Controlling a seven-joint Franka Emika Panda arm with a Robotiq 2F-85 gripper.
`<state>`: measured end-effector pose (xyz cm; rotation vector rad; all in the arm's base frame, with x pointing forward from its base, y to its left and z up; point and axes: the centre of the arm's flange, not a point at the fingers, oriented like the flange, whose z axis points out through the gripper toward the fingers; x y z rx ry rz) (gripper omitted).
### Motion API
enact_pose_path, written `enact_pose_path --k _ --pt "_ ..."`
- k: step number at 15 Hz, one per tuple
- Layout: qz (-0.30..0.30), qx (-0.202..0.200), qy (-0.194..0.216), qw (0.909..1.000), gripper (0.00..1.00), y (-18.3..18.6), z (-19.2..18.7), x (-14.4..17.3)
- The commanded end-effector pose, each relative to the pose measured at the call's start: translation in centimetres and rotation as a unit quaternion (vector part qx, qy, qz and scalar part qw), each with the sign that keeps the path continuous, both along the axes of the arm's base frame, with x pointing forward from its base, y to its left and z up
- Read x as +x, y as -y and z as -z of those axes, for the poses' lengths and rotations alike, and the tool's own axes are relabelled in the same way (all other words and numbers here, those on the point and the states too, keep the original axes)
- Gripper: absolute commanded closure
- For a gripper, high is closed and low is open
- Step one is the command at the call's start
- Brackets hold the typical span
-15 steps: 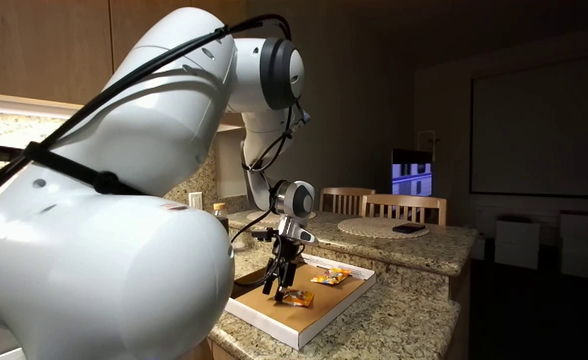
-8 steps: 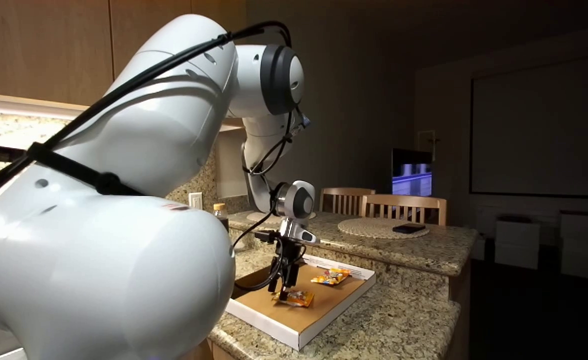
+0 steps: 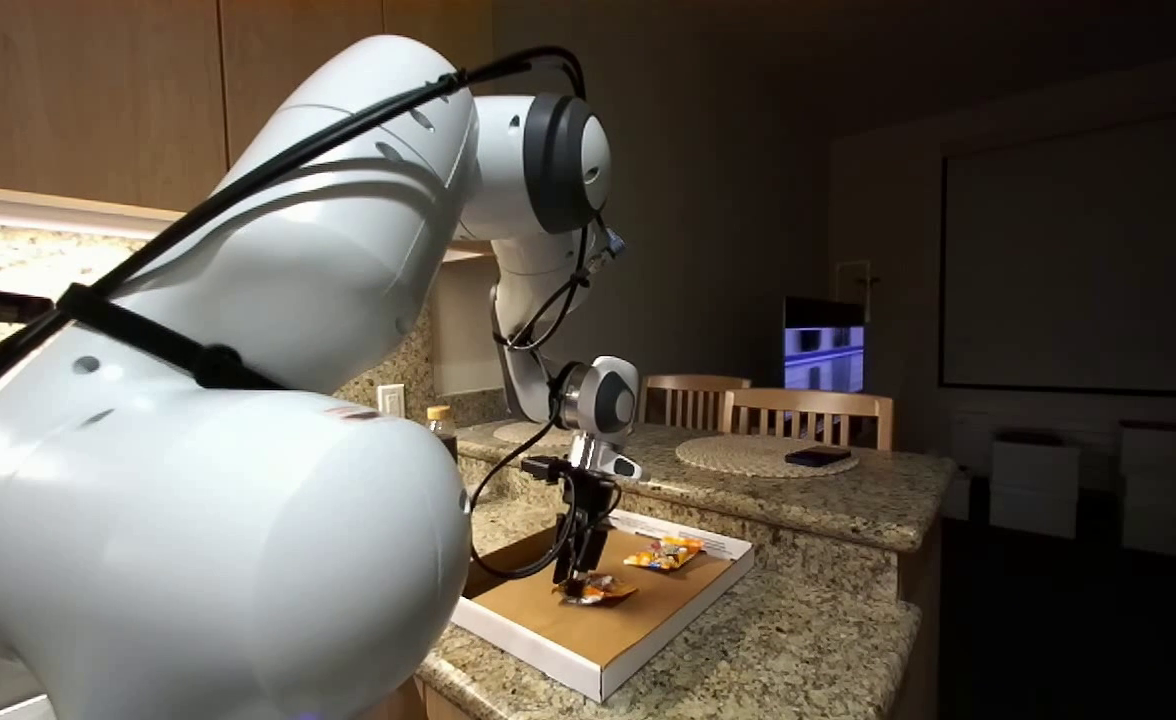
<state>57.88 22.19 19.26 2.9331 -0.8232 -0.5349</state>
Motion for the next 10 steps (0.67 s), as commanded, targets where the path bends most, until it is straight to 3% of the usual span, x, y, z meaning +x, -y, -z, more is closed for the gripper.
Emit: enact_pose_path --k 1,4,7,10 --pt "0.023 0.001 0.004 0.9997 0.75 0.1 0.3 0.2" --pt "0.028 0.008 0.003 0.9996 0.93 0.7 0.0 0.2" --pt "0.036 0.014 -0.005 0.9992 0.98 1.2 0.1 0.3" --pt "0.041 0.027 -0.009 0.9987 0.96 1.4 -0.1 0.2"
